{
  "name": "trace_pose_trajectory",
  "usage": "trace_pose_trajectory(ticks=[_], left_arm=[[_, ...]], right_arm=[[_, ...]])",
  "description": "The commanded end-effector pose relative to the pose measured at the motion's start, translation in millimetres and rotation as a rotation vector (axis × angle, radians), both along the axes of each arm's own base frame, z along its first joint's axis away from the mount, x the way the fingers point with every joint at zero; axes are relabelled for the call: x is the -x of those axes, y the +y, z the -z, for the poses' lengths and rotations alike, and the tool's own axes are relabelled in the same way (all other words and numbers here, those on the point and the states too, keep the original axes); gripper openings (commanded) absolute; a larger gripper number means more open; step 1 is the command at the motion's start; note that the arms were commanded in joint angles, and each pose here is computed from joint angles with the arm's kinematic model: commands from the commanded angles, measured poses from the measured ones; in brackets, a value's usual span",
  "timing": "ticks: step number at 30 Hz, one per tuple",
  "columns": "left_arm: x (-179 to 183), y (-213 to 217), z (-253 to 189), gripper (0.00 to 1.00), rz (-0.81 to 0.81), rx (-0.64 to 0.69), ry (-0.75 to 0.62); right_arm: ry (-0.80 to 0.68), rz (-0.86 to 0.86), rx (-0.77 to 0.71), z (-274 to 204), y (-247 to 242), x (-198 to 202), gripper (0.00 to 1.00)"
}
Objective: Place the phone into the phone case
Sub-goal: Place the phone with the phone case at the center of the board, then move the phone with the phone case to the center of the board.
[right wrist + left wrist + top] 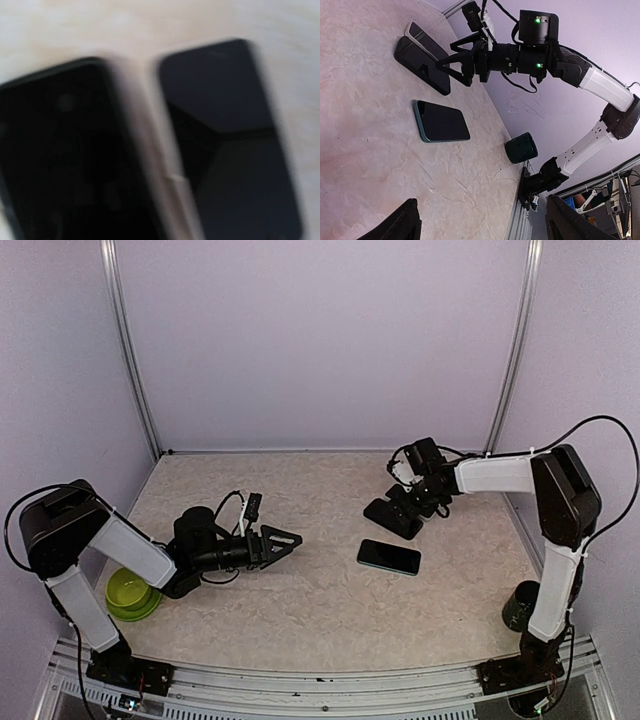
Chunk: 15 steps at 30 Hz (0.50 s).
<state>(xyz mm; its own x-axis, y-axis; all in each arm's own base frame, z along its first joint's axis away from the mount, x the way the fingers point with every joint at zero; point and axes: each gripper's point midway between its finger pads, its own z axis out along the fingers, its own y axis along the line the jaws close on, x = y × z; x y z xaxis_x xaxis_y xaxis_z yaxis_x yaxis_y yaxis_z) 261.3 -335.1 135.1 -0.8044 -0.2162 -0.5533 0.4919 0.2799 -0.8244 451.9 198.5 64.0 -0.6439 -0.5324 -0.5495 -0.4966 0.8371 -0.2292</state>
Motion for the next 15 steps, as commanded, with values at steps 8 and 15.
trace_pose_trajectory(ticks=[8, 15], left_arm=[[-2, 3, -9, 0.83, -0.008, 0.012, -0.035], [-1, 6, -10, 0.83, -0.016, 0.006, -0.040]], right_arm=[[-0.099, 0.233, -0.032, -25, -40, 1, 0.88], [-0.014, 0.312, -0.260, -17, -45, 4, 0.70]])
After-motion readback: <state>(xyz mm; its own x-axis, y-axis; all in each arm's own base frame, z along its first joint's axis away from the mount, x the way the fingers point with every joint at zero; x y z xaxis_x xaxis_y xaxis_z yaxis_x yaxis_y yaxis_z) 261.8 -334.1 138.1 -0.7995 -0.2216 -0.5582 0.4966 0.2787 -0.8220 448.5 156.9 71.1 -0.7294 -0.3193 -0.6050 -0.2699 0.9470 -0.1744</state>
